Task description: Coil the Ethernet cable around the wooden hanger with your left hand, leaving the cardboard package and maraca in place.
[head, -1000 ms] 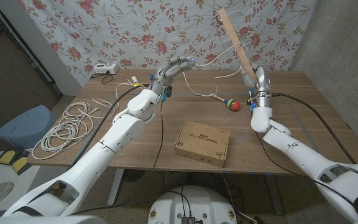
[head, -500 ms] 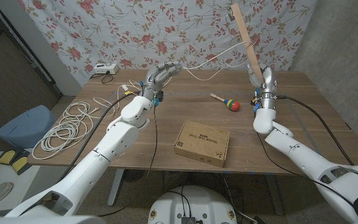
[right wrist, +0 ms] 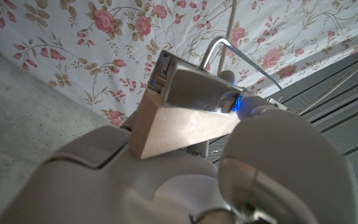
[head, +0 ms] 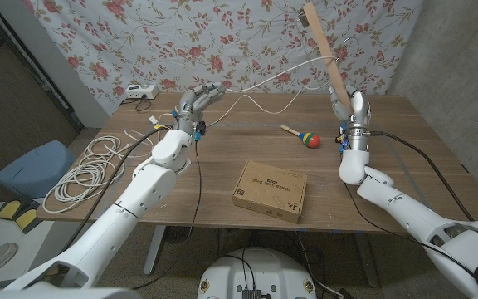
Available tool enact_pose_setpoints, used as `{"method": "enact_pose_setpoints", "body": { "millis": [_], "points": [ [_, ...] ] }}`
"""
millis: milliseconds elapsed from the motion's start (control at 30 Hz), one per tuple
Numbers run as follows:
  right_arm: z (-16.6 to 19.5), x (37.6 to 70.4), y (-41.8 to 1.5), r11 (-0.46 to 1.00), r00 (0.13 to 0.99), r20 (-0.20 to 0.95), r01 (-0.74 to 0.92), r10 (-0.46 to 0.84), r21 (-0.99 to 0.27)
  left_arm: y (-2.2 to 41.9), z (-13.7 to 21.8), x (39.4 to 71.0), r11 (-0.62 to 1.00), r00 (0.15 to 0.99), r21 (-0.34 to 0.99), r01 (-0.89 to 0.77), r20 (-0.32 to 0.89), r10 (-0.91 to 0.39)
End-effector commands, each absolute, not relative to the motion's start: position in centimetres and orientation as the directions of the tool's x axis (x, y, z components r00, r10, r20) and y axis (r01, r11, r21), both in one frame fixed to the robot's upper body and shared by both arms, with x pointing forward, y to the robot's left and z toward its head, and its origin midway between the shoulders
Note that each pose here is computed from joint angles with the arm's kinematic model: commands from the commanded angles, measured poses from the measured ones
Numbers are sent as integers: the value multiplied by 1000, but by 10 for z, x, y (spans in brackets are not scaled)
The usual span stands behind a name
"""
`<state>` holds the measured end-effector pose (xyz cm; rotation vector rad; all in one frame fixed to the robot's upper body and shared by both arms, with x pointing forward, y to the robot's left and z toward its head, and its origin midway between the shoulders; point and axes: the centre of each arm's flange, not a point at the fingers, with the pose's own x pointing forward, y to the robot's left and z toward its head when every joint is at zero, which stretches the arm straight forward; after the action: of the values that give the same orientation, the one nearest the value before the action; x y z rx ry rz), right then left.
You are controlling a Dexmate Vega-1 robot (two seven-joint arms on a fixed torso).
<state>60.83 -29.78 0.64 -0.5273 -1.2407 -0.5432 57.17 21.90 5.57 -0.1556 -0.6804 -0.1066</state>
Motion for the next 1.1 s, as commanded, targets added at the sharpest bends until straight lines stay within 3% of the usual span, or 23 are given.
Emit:
{"method": "enact_pose_setpoints", "body": {
  "millis": [33,667,1100],
  "points": [
    [3,581,-260,785,91,992,607,87,-124,228,74,586,990,785,-93,105,619,-25],
    [-4,568,-210,760,23,932,573,360,-308,208,108,612,991,806,33,130,578,-125],
    [-5,580,-190,657,97,839,577,535,-485,185,145,620,975,808,184,123,551,-206]
  ]
}}
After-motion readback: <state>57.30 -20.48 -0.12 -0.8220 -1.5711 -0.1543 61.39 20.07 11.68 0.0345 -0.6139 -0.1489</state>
